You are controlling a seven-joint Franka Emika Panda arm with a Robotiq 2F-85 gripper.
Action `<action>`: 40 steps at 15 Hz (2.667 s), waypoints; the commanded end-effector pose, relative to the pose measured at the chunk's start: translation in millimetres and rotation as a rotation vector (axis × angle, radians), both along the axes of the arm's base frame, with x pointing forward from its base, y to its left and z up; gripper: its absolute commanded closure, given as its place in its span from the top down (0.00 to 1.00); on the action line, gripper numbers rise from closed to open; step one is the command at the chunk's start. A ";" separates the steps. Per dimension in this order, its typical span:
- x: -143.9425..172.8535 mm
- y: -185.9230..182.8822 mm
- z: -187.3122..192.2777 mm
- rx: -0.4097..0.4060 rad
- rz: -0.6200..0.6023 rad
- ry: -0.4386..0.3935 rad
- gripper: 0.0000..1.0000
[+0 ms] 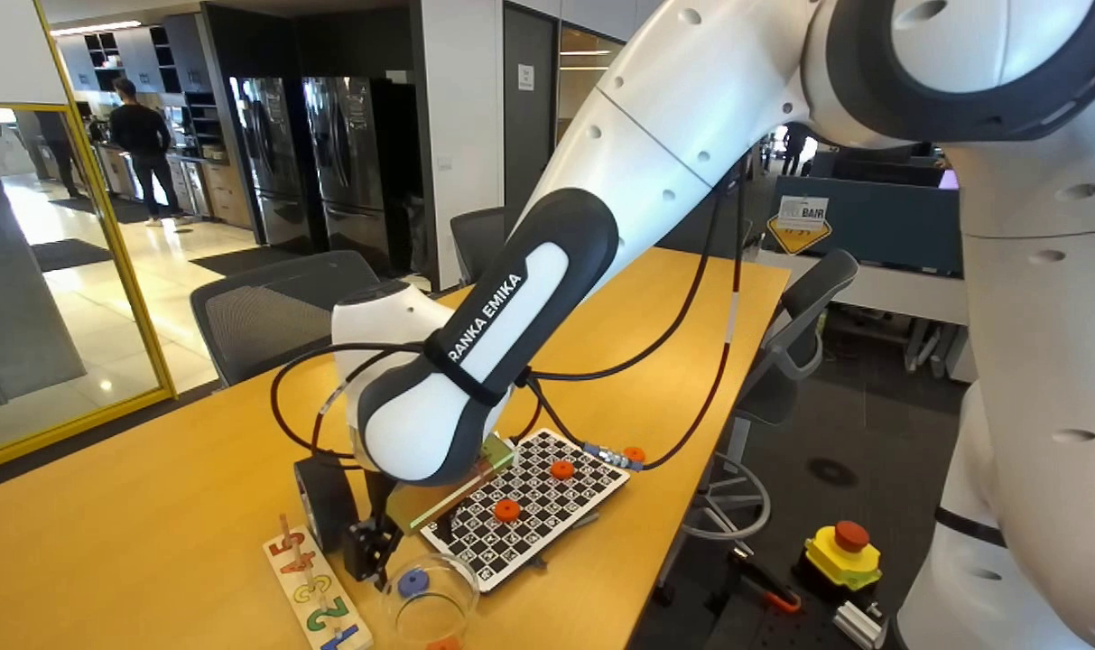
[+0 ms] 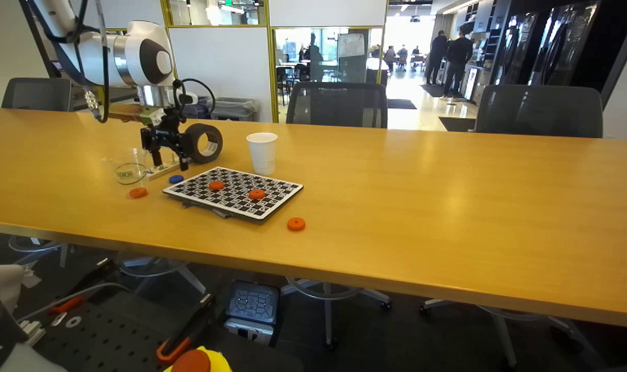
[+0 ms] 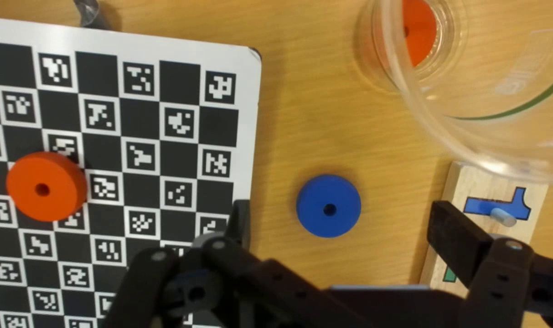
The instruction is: Pick up the blue and yellow objects from the table and put them in the cups
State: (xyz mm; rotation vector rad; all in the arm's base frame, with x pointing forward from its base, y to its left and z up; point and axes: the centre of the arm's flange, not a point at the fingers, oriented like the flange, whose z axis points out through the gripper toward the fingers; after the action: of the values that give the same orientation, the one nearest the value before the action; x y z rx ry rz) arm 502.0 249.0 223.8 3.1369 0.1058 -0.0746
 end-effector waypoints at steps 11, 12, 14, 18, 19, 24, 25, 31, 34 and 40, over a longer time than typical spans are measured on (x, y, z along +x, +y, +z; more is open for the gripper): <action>20.5 12.9 -21.9 0.042 0.003 0.037 1.00; 21.4 12.2 -23.3 0.043 0.002 0.038 1.00; 22.7 11.0 -25.2 0.042 -0.001 0.038 1.00; 25.1 6.8 -27.9 0.041 -0.008 0.039 1.00; 25.7 5.9 -28.7 0.041 -0.009 0.040 1.00; 27.8 3.9 -30.3 0.042 -0.014 0.042 1.00; 28.0 3.6 -30.2 0.043 -0.014 0.040 0.78; 28.7 1.4 -31.0 0.041 -0.017 0.038 0.34; 30.6 0.9 -29.3 0.041 -0.021 0.034 0.19; 36.9 -5.2 4.0 0.036 -0.021 -0.001 0.19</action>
State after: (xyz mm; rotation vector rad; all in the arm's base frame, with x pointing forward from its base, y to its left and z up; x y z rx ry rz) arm 529.1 245.8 199.0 3.1645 0.0693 -0.1137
